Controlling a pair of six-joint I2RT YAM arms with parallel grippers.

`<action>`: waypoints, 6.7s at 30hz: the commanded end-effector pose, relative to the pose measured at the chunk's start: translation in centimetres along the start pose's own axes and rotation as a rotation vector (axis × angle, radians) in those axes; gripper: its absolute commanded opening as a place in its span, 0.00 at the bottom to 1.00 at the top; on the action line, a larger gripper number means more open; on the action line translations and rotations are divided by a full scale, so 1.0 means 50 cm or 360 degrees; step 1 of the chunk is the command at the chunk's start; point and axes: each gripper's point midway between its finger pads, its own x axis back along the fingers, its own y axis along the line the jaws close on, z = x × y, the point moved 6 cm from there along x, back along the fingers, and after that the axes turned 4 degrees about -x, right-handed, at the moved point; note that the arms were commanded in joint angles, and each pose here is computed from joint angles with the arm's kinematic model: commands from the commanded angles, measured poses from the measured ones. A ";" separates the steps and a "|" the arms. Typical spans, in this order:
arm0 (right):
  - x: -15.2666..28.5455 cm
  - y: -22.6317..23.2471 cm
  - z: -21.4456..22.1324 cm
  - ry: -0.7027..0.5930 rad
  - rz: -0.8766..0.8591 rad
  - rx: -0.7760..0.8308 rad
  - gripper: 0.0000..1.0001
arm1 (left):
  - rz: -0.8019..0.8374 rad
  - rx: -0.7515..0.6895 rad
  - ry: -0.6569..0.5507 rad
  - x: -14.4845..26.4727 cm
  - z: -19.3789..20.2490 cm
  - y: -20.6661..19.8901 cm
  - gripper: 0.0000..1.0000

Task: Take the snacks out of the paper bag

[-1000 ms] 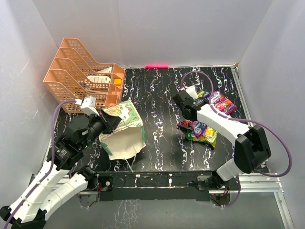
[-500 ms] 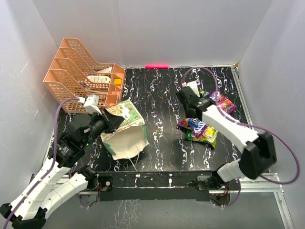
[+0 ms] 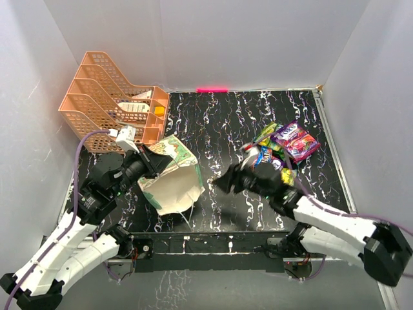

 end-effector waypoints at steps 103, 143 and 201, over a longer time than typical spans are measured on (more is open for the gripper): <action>-0.596 0.248 0.385 -0.0169 -0.0448 0.0033 0.72 | 0.0749 0.0260 0.0449 -0.112 0.096 -0.077 0.00; -0.263 0.158 0.228 -0.0505 -0.0166 0.0284 0.07 | -0.0084 -0.0149 0.0104 -0.009 0.067 0.059 0.00; -0.259 0.138 0.260 0.0171 -0.0298 -0.0835 0.07 | 0.0729 -0.0469 0.0448 -0.056 0.032 -0.091 0.00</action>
